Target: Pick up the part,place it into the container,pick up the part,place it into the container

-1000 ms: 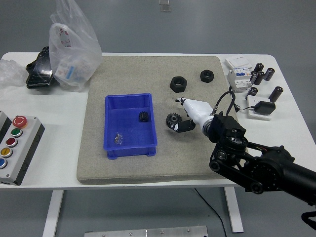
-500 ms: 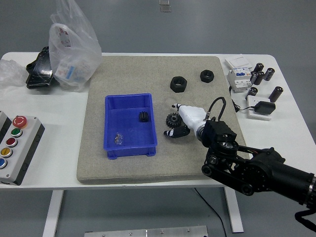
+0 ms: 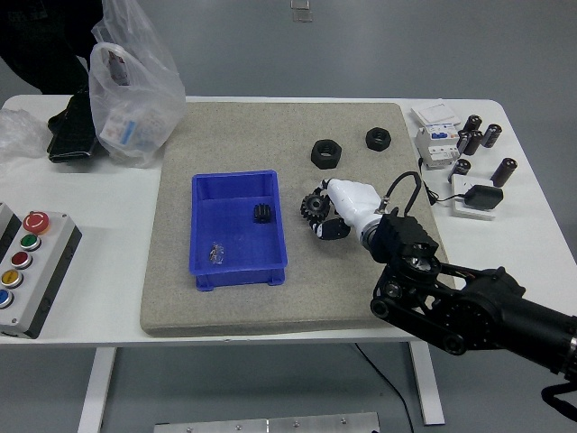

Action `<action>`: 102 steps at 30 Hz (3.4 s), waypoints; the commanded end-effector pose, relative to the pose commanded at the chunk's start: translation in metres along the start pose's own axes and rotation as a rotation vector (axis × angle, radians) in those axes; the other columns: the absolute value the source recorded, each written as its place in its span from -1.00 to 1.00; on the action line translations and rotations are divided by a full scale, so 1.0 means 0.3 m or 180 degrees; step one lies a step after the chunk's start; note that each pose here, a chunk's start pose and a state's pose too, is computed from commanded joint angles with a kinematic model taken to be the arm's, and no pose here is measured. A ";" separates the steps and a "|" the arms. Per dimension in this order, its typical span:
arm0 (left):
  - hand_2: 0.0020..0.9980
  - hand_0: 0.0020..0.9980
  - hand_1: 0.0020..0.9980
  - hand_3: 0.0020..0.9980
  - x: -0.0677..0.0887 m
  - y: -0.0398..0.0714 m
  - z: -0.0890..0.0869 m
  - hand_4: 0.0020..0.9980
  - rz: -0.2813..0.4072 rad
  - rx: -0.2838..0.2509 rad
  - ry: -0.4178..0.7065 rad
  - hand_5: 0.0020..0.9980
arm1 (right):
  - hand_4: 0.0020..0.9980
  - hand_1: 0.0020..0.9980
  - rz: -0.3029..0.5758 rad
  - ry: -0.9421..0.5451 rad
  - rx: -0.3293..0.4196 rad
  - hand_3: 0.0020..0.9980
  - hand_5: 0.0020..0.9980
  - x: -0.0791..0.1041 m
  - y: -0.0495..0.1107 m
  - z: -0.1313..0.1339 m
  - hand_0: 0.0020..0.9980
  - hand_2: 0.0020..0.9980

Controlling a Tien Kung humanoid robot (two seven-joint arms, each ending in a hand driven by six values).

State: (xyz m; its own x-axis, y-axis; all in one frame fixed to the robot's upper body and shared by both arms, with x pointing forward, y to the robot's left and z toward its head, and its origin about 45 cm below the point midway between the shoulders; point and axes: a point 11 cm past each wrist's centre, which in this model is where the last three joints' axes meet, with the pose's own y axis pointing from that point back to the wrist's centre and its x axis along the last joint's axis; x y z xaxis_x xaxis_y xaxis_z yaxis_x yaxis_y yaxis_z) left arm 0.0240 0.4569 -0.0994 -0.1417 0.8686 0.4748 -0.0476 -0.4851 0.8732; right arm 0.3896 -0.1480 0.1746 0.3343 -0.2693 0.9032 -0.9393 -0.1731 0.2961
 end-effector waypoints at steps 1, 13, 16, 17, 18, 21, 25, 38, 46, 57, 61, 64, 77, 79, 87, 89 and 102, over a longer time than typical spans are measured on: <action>0.18 0.27 0.28 0.25 0.000 0.000 -0.001 0.41 0.0000 0.0002 0.0000 -0.42 | -0.04 -0.02 0.0035 -0.0013 0.0032 -0.04 -0.99 0.011 0.002 -0.010 -0.51 -0.07; 0.18 0.27 0.28 0.25 -0.006 0.001 -0.002 0.41 -0.0009 0.0014 0.0000 -0.41 | 0.01 0.12 0.0103 0.0013 0.0806 0.24 -0.98 -0.009 0.051 -0.231 -0.45 0.18; 0.18 0.27 0.28 0.25 -0.003 0.000 -0.002 0.41 -0.0002 0.0022 0.0003 -0.41 | -0.13 0.35 0.0025 0.0110 0.0970 0.60 -0.47 -0.044 0.069 -0.271 -0.42 0.65; 0.18 0.27 0.28 0.25 -0.001 0.000 -0.002 0.41 0.0004 0.0029 0.0003 -0.41 | -0.13 0.35 0.0028 0.0134 0.1004 0.60 -0.47 -0.047 0.072 -0.280 -0.42 0.65; 0.18 0.27 0.28 0.25 0.001 0.000 -0.003 0.41 0.0011 0.0039 0.0000 -0.41 | -0.13 0.35 0.0044 0.0161 0.1035 0.60 -0.47 -0.048 0.076 -0.287 -0.42 0.65; 0.18 0.27 0.28 0.25 0.007 0.000 -0.008 0.41 0.0027 0.0067 -0.0004 -0.41 | -0.13 0.35 0.0071 0.0194 0.1054 0.60 -0.47 -0.045 0.079 -0.295 -0.42 0.65; 0.18 0.27 0.28 0.25 0.010 -0.001 -0.009 0.42 0.0036 0.0078 0.0003 -0.41 | 0.06 0.37 0.0084 0.0176 0.1061 0.88 -0.51 -0.043 0.080 -0.296 -0.42 0.79; 0.18 0.27 0.28 0.25 0.010 -0.001 -0.007 0.42 0.0034 0.0072 0.0006 -0.41 | 0.39 0.35 0.0167 -0.0124 0.0912 0.96 -0.39 -0.014 0.067 -0.251 -0.44 0.83; 0.18 0.27 0.28 0.25 0.007 0.000 -0.021 0.42 0.0031 0.0096 0.0014 -0.41 | 0.38 0.30 0.0457 -0.1096 0.0703 0.70 -0.39 0.072 0.070 -0.107 -0.36 0.61; 0.18 0.27 0.28 0.25 -0.011 0.002 -0.025 0.41 0.0001 0.0089 0.0078 -0.41 | 0.39 0.31 0.0725 -0.2853 0.0518 0.46 -0.38 0.080 0.085 0.175 -0.15 0.48; 0.18 0.27 0.28 0.25 -0.017 0.002 -0.035 0.41 -0.0012 0.0090 0.0088 -0.41 | 0.42 0.32 0.0879 -0.3435 0.0559 0.42 -0.37 0.081 0.124 0.298 0.18 0.45; 0.18 0.27 0.28 0.24 -0.018 0.002 -0.049 0.41 -0.0013 0.0100 0.0089 -0.41 | 0.56 0.47 0.1002 -0.3846 0.0590 0.42 -0.20 0.076 0.165 0.392 0.52 0.50; 0.18 0.27 0.27 0.24 -0.011 0.002 -0.065 0.41 -0.0008 0.0085 0.0055 -0.42 | 0.70 0.55 0.1211 -0.5254 0.0647 0.45 -0.01 0.010 0.290 0.491 0.64 0.56; 0.18 0.27 0.27 0.24 -0.010 0.002 -0.071 0.41 -0.0006 0.0094 0.0052 -0.42 | 0.70 0.55 0.1151 -0.5332 0.0600 0.45 -0.01 -0.020 0.296 0.481 0.64 0.56; 0.18 0.27 0.28 0.24 -0.018 0.003 -0.102 0.41 -0.0018 0.0145 0.0050 -0.42 | 0.70 0.55 0.0905 -0.5258 0.0498 0.46 -0.01 -0.080 0.291 0.435 0.64 0.56; 0.18 0.27 0.28 0.24 -0.023 0.004 -0.106 0.41 -0.0027 0.0150 0.0040 -0.43 | 0.70 0.53 0.0918 -0.5118 0.0492 0.45 0.00 -0.060 0.282 0.431 0.62 0.55; 0.18 0.27 0.27 0.24 -0.040 0.006 -0.082 0.41 -0.0069 0.0077 0.0015 -0.43 | 0.67 0.42 0.1396 -0.4677 0.0452 0.43 0.00 0.069 0.278 0.473 0.37 0.48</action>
State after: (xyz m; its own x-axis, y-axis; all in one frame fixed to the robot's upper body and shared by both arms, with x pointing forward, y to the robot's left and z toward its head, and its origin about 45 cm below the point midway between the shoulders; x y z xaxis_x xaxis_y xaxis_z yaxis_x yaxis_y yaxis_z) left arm 0.0012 0.4432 -0.1063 -0.1457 0.8784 0.4552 -0.0269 -0.4635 0.8857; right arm 0.3290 -0.3024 0.1739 -0.0993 -0.9727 -0.2099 -0.9945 0.1038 -0.0106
